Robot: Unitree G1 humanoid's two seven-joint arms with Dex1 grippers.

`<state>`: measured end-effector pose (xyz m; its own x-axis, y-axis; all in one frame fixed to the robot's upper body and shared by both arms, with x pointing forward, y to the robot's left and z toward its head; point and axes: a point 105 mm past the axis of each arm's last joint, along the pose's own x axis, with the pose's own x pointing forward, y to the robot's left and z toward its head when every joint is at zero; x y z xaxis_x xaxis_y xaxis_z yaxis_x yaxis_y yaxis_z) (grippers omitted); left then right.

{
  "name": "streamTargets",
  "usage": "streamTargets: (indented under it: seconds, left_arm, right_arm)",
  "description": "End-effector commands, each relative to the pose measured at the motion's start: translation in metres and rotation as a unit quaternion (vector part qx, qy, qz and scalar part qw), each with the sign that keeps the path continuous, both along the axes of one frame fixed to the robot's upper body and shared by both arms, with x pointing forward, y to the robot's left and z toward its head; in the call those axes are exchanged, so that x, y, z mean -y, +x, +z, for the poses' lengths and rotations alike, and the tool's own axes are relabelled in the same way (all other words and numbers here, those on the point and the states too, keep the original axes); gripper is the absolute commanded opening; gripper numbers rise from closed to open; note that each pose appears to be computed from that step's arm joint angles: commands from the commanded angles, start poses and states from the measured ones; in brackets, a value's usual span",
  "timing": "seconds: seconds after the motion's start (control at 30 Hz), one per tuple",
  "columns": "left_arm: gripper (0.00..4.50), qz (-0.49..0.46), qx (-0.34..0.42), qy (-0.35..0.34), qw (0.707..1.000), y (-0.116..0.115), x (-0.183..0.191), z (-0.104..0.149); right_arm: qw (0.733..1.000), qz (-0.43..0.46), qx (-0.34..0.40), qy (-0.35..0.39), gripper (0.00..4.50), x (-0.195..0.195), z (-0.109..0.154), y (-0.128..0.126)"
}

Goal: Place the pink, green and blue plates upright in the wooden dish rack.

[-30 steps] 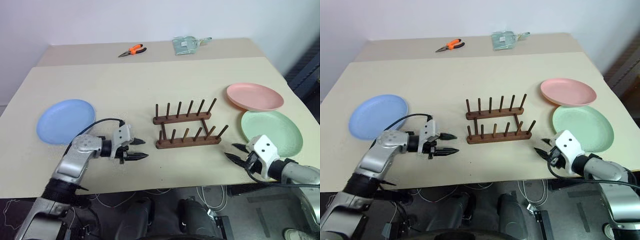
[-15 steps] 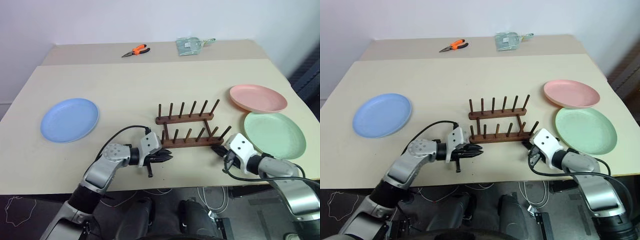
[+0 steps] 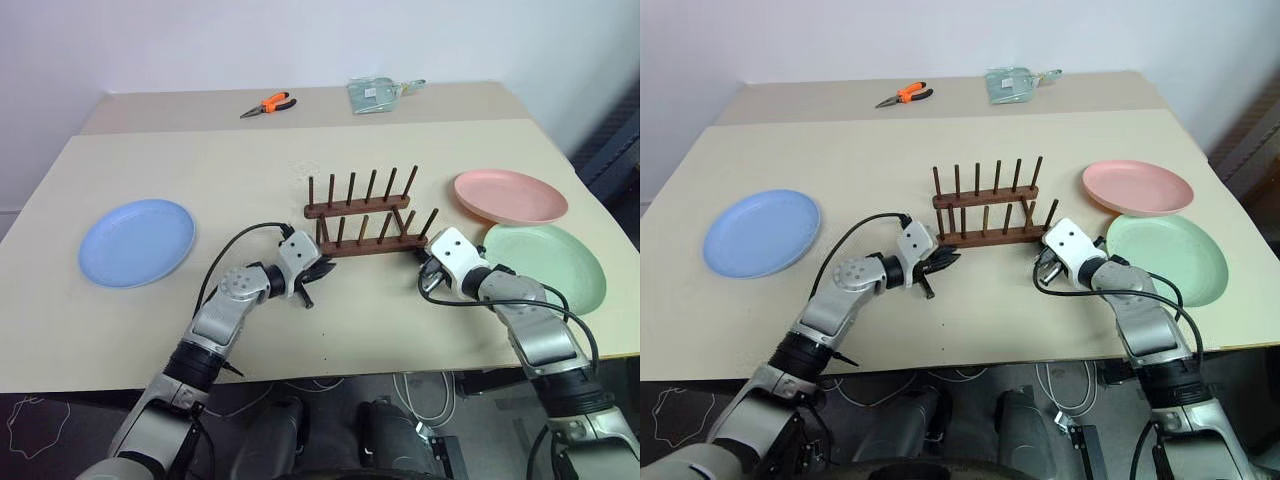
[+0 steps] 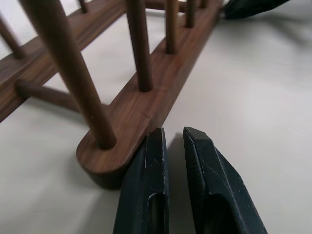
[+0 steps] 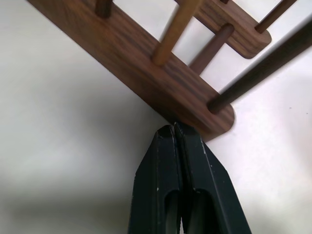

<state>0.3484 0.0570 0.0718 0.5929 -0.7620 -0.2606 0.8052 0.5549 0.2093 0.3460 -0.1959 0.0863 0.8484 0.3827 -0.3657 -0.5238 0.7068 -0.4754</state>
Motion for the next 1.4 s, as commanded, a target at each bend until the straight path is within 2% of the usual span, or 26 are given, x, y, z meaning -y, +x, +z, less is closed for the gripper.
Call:
streamTargets:
  seconds: [0.03,0.1,0.17,0.27,0.37,0.43,0.6,0.77,0.87,0.97,1.1,1.17,1.3,1.4]
  left_arm:
    - [0.53,0.038,-0.027,0.030,0.998,0.003,-0.020,-0.022]
    - [0.53,0.029,-0.025,0.028,0.999,-0.001,-0.019,-0.020]
    - [0.53,0.013,-0.021,0.013,1.000,-0.007,-0.016,-0.014]
    - [0.53,-0.018,-0.014,-0.032,0.999,-0.019,-0.011,0.005]
    - [0.53,-0.046,-0.009,-0.069,0.997,-0.030,-0.007,0.023]
    - [0.53,-0.068,-0.007,-0.087,0.994,-0.037,-0.003,0.033]
    - [0.53,-0.122,0.003,-0.111,0.986,-0.052,0.011,0.054]
    - [0.53,-0.138,0.009,-0.113,0.984,-0.057,0.019,0.062]
    - [0.53,-0.142,0.010,-0.112,0.984,-0.059,0.020,0.063]
    - [0.53,-0.141,0.008,-0.110,0.984,-0.062,0.020,0.061]
    - [0.53,-0.141,0.005,-0.103,0.985,-0.065,0.019,0.057]
    - [0.53,-0.140,0.004,-0.103,0.985,-0.065,0.018,0.057]
    - [0.53,-0.135,0.005,-0.095,0.986,-0.064,0.015,0.054]
    - [0.53,-0.123,0.010,-0.094,0.988,-0.061,0.010,0.054]
  right_arm:
    - [1.000,0.010,0.014,0.015,0.52,-0.002,0.010,0.001]
    - [1.000,0.018,0.023,0.006,1.20,0.001,0.017,-0.004]
    - [0.998,0.033,0.044,-0.021,2.23,0.008,0.030,-0.012]
    - [0.994,0.030,0.086,-0.064,3.70,0.028,0.065,-0.021]
    - [0.987,0.008,0.106,-0.117,3.70,0.055,0.092,-0.025]
    - [0.978,-0.014,0.106,-0.178,3.70,0.076,0.098,-0.022]
    - [0.955,-0.057,0.101,-0.274,3.70,0.114,0.093,-0.005]
    - [0.942,-0.075,0.089,-0.316,3.70,0.137,0.078,0.014]
    - [0.942,-0.076,0.088,-0.316,3.70,0.141,0.071,0.022]
    - [0.938,-0.072,0.090,-0.327,2.88,0.142,0.069,0.028]
    - [0.934,-0.065,0.097,-0.338,0.81,0.142,0.068,0.031]
    - [0.931,-0.060,0.106,-0.345,0.02,0.140,0.070,0.032]
    - [0.918,-0.047,0.144,-0.365,0.02,0.135,0.084,0.031]
    - [0.907,-0.026,0.199,-0.371,0.02,0.119,0.113,0.027]
